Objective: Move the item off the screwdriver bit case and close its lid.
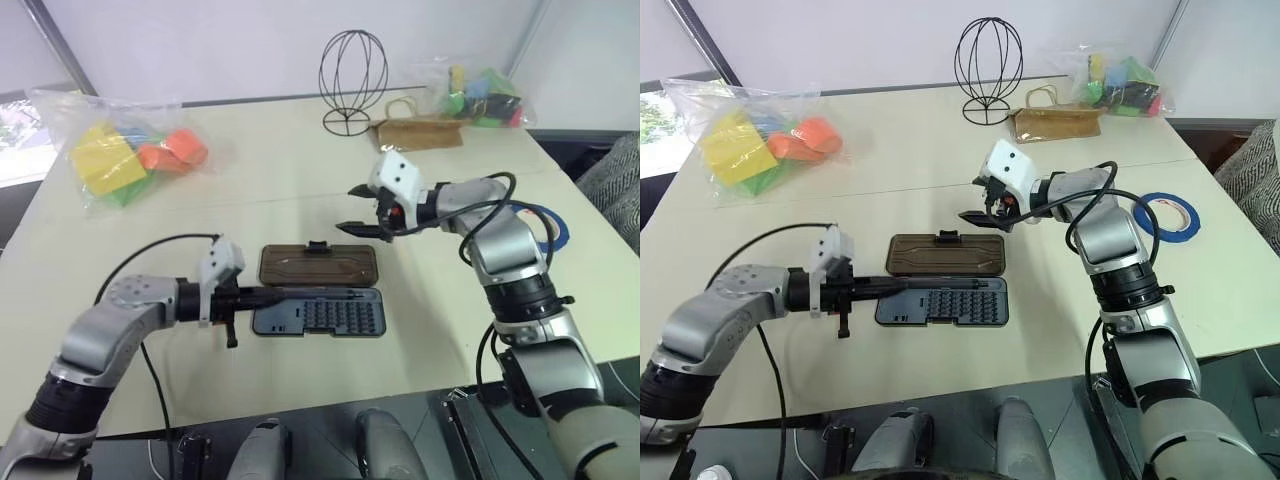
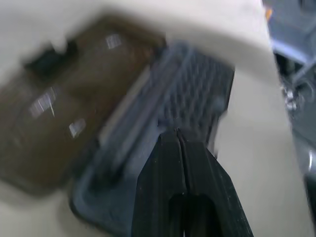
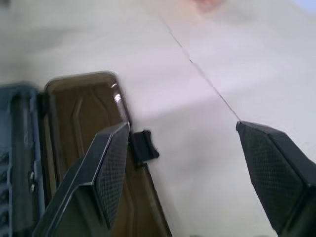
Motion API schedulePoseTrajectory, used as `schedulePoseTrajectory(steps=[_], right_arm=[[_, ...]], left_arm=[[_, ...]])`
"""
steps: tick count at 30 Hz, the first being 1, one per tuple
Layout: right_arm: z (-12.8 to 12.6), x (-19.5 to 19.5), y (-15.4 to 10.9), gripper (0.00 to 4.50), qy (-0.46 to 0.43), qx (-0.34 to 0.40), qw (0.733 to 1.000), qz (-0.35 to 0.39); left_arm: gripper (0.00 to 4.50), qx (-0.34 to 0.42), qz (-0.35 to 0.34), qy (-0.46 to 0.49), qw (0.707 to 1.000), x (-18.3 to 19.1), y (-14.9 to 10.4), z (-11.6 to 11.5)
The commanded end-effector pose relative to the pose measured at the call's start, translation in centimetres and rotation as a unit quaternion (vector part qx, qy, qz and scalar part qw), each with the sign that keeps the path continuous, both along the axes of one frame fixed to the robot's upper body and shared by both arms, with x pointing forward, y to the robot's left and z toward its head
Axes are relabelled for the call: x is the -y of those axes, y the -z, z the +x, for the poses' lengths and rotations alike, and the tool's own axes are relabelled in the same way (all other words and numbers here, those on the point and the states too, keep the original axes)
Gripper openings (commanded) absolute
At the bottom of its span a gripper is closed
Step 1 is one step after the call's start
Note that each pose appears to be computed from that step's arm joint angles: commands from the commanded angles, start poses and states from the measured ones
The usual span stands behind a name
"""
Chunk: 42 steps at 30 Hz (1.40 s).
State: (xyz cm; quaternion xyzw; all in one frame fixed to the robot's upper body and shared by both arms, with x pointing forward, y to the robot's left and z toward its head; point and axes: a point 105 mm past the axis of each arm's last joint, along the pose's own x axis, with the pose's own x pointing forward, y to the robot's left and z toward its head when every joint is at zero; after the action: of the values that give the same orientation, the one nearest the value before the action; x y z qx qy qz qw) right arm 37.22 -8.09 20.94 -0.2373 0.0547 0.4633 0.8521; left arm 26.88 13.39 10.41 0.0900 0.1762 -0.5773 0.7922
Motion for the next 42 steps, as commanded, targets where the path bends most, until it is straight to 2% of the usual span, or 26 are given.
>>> schedulePoseTrajectory(steps=[1,6,10,14,19,26,42], right_arm=[[-0.5,-0.5,-1.2,3.58,0.017,0.004,1.0,0.019],[-0.4,-1.0,-1.2,3.58,0.029,0.004,1.0,0.01],[-0.4,-1.6,-0.5,3.58,-0.007,0.007,0.999,-0.038],[0.0,-2.4,1.2,3.58,-0.046,-0.067,0.996,-0.045],[1.9,-1.4,4.2,3.58,-0.048,-0.084,0.99,-0.106],[3.1,0.4,6.8,3.58,-0.047,-0.094,0.986,-0.126],[4.4,1.6,7.5,3.58,-0.028,-0.099,0.988,-0.115]], left_arm=[[0.0,0.019,0.013,0.018,1.0,0.2,0.5,0.2],[0.0,0.021,0.025,0.024,0.999,0.2,1.7,0.6],[0.0,0.023,0.026,0.022,0.999,0.3,2.0,0.9],[0.0,0.026,0.026,0.019,0.999,0.2,2.3,0.9],[0.0,0.031,0.023,0.012,0.999,0.3,2.3,0.9],[0.0,0.039,0.014,0.0,0.999,0.3,1.9,0.9],[0.0,0.039,0.015,-0.008,0.999,0.0,1.9,0.6]])
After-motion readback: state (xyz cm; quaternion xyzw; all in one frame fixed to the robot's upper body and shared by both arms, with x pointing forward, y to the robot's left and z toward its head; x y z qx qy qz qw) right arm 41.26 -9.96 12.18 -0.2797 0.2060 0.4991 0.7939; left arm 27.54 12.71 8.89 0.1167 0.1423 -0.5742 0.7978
